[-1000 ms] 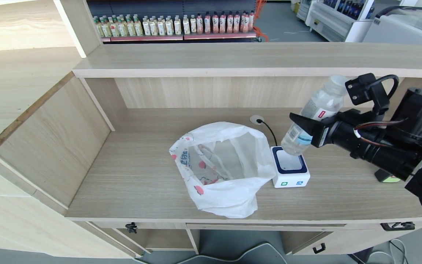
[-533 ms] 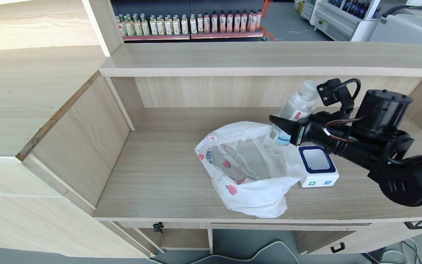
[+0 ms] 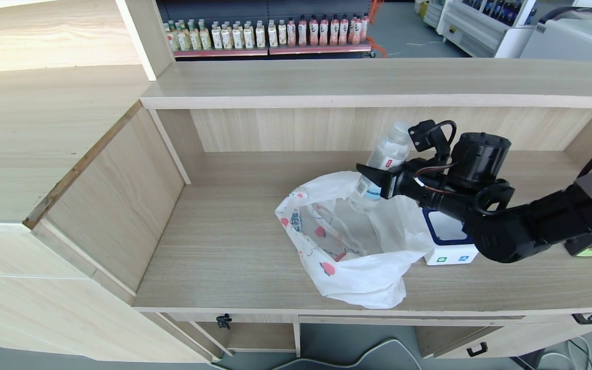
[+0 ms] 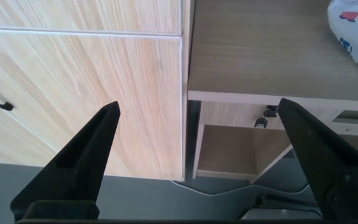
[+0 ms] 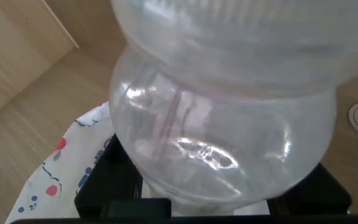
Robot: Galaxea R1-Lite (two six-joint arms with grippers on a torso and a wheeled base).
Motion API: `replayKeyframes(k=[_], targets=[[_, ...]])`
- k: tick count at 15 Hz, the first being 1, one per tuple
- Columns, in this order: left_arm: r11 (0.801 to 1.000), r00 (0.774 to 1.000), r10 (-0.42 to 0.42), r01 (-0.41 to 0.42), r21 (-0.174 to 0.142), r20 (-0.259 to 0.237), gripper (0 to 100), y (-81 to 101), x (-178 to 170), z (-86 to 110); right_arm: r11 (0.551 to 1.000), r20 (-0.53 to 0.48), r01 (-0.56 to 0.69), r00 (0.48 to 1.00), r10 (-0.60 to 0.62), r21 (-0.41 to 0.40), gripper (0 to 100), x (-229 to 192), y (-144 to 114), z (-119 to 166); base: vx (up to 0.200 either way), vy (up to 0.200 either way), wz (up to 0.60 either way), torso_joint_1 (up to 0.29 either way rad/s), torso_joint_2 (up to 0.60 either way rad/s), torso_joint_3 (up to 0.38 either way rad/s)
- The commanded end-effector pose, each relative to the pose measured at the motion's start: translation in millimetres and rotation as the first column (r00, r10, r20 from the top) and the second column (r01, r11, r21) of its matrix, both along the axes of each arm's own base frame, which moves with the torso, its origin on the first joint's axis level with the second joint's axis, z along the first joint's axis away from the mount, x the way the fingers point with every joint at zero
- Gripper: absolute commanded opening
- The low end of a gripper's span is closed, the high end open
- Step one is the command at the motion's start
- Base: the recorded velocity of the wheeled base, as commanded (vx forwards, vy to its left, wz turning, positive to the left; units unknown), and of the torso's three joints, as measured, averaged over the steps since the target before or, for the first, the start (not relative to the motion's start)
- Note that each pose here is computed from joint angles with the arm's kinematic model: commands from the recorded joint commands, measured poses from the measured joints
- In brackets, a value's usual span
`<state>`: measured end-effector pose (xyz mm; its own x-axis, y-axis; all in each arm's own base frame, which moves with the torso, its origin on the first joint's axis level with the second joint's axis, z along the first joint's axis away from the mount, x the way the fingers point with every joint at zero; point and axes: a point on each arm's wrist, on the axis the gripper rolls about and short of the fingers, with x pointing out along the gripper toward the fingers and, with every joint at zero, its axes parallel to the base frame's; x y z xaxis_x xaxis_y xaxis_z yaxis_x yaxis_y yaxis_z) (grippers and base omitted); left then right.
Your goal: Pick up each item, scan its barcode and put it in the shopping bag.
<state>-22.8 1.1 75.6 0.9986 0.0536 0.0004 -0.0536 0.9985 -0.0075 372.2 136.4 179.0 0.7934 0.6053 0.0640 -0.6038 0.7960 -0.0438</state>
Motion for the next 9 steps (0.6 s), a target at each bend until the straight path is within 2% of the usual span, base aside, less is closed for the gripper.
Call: replayKeyframes(k=[1,3,5,9], targets=[[1.0,1.0,0.0,0.0,0.0,0.001,100,0.0,0.0,0.1,1.0,-0.052,0.005,0.999,-0.006,-0.02,0,17.7,2.6,-27.8,0.0,0.0,0.0,0.0,0.0,0.0],[1.0,1.0,0.0,0.0,0.0,0.001,100,0.0,0.0,0.1,1.0,-0.063,0.003,0.998,-0.005,-0.025,0,25.7,4.1,-43.9,0.0,0.0,0.0,0.0,0.0,0.0],[1.0,1.0,0.0,0.0,0.0,0.0,100,0.0,0.0,-0.1,0.999,-0.021,-0.033,0.999,0.033,-0.011,0,36.4,8.4,-51.1,0.0,0.0,0.0,0.0,0.0,0.0],[1.0,1.0,0.0,0.0,0.0,0.001,100,0.0,0.0,0.1,0.999,-0.035,-0.039,0.999,0.038,-0.021,0,46.9,12.8,-67.0,0.0,0.0,0.0,0.0,0.0,0.0]])
